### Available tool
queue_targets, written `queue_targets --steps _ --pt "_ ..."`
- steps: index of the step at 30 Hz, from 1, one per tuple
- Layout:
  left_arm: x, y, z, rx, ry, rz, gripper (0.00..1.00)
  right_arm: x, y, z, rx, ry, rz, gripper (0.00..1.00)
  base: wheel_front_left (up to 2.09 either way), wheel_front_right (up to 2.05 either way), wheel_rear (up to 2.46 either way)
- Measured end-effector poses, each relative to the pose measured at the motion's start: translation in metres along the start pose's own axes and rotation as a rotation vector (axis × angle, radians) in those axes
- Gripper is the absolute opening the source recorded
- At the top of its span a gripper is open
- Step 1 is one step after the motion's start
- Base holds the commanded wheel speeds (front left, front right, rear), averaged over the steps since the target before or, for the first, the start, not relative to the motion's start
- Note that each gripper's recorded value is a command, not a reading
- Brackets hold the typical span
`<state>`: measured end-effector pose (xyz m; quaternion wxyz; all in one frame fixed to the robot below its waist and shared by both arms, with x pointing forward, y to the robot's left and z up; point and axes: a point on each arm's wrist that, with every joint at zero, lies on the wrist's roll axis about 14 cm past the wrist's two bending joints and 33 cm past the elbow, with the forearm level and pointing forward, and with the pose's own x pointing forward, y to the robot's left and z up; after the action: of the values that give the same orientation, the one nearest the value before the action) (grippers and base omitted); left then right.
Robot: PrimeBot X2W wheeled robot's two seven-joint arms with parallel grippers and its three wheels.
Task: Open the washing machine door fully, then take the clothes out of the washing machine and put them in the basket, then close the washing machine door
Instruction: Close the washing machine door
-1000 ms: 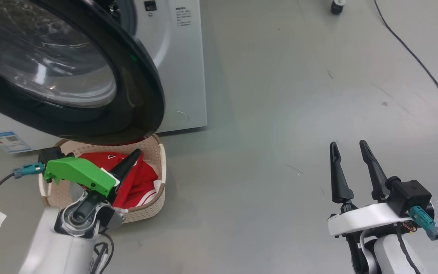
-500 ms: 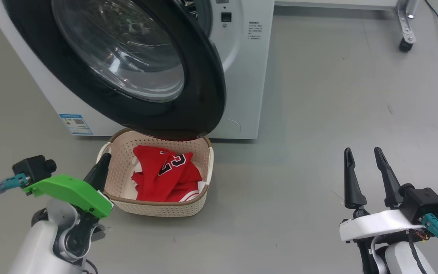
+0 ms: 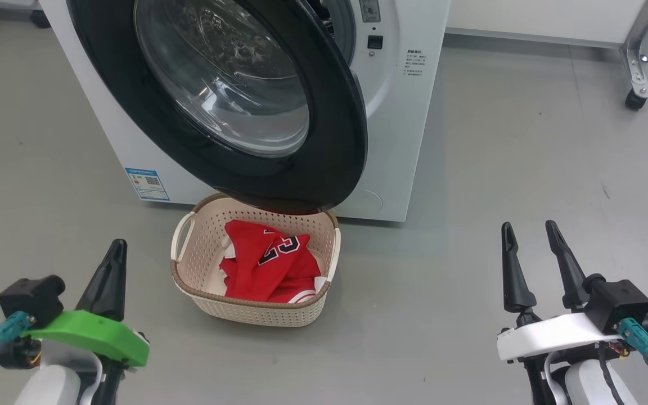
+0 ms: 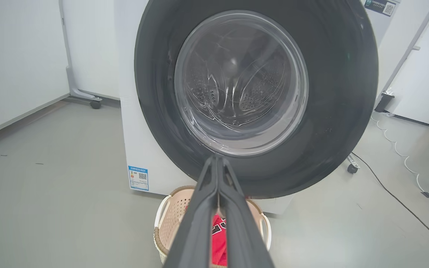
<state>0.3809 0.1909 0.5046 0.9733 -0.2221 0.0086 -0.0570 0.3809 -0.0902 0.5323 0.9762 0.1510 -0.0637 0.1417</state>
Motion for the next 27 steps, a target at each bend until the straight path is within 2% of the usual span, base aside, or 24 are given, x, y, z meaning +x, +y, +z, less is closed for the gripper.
queue_targets --steps 5,6,7,8,14,27 --pt "-0.007 0.000 0.000 0.043 -0.040 -0.004 0.00 -0.002 0.001 -0.001 0.003 0.002 0.005 1.00 0.00 0.00 0.00" --pt "-0.009 0.001 -0.003 0.046 -0.033 0.002 0.28 -0.003 0.001 -0.001 0.004 0.005 0.003 1.00 0.00 0.00 0.00" --pt "-0.011 0.002 -0.005 0.053 -0.025 0.008 0.70 -0.004 0.001 -0.002 0.005 0.008 0.001 1.00 0.00 0.00 0.00" --pt "-0.013 0.003 -0.009 0.067 -0.015 0.011 1.00 -0.005 0.000 -0.003 0.006 0.010 -0.001 1.00 0.00 0.00 0.00" --pt "-0.018 0.003 -0.021 0.116 0.023 0.018 1.00 -0.006 -0.001 -0.003 0.007 0.011 -0.006 1.00 0.00 0.00 0.00" --pt "-0.017 -0.007 -0.020 0.107 0.003 0.011 1.00 -0.006 0.000 -0.004 0.004 0.013 -0.003 1.00 0.00 0.00 0.00"
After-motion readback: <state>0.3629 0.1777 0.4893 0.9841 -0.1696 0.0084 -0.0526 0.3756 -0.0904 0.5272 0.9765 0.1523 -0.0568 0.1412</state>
